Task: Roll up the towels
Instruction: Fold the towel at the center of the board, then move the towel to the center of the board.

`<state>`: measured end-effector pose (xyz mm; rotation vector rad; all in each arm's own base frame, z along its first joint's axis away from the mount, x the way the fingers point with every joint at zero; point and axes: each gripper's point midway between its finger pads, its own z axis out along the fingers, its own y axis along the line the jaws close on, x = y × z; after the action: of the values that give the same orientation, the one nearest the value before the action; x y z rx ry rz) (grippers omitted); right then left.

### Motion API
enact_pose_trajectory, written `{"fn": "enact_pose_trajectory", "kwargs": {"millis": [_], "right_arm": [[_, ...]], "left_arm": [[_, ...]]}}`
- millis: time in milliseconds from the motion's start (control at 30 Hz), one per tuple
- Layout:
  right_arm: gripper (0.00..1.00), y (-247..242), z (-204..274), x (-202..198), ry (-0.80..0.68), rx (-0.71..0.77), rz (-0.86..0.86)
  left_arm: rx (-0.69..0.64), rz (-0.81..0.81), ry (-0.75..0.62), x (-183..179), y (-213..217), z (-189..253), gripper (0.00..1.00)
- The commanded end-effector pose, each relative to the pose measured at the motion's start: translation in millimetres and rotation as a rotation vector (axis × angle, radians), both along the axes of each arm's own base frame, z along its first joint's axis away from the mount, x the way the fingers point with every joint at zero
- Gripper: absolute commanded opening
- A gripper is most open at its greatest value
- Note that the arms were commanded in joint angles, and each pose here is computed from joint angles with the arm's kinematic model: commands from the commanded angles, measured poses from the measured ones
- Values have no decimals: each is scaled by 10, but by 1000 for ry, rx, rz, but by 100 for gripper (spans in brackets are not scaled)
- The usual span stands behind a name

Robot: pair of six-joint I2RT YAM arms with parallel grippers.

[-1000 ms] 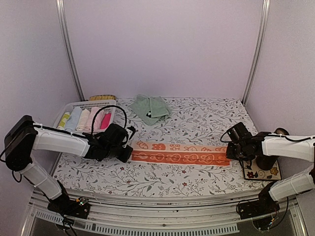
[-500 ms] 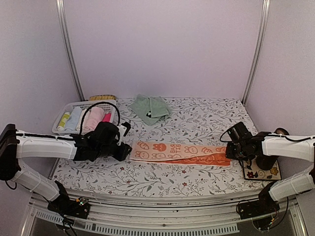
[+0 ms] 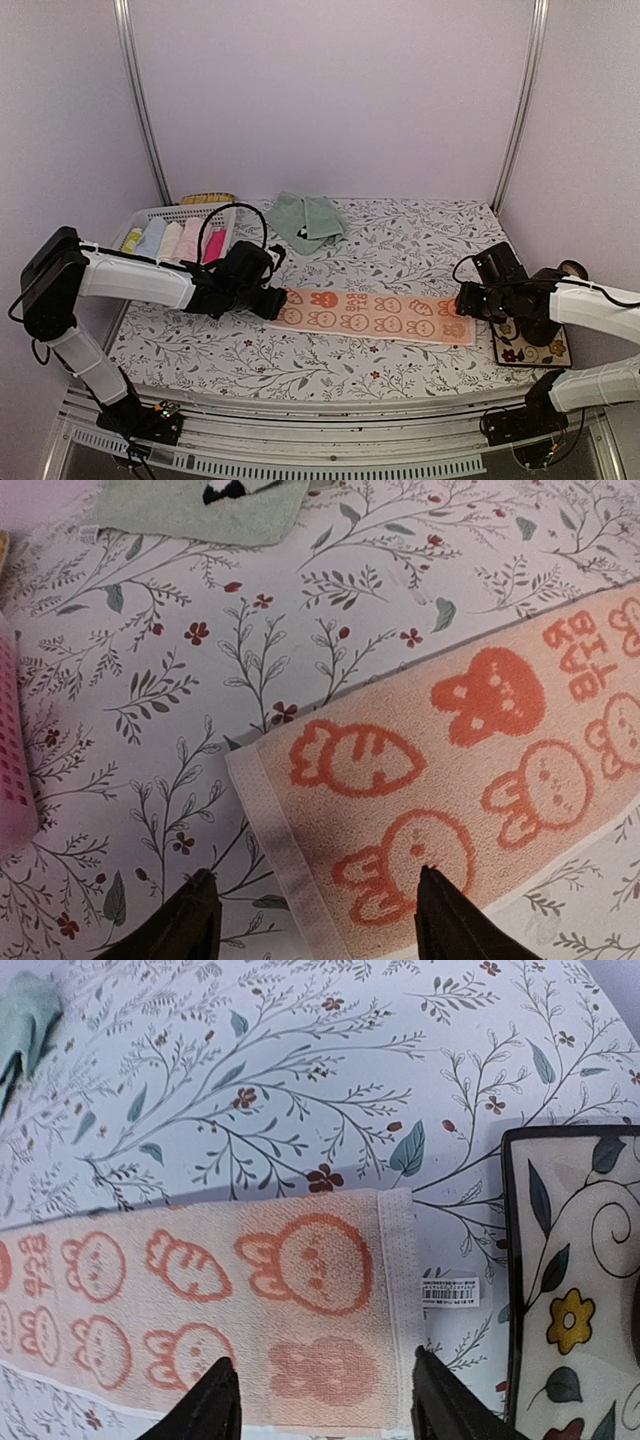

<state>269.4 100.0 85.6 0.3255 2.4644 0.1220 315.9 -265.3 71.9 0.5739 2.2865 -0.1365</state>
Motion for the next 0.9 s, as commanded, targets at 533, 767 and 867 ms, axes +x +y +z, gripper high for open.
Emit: {"fn": "enact_pose_trajectory", "kwargs": {"millis": [533, 767, 867], "right_arm": [[66, -330, -103, 273, -35, 80, -146], [60, -239, -321, 338, 27, 106, -99], [56, -242, -336, 360, 29, 106, -99]], "left_arm": [[70, 13, -83, 329, -163, -93, 72], [82, 61, -85, 412, -58, -173, 70], [95, 72, -77, 430, -24, -239, 70]]}}
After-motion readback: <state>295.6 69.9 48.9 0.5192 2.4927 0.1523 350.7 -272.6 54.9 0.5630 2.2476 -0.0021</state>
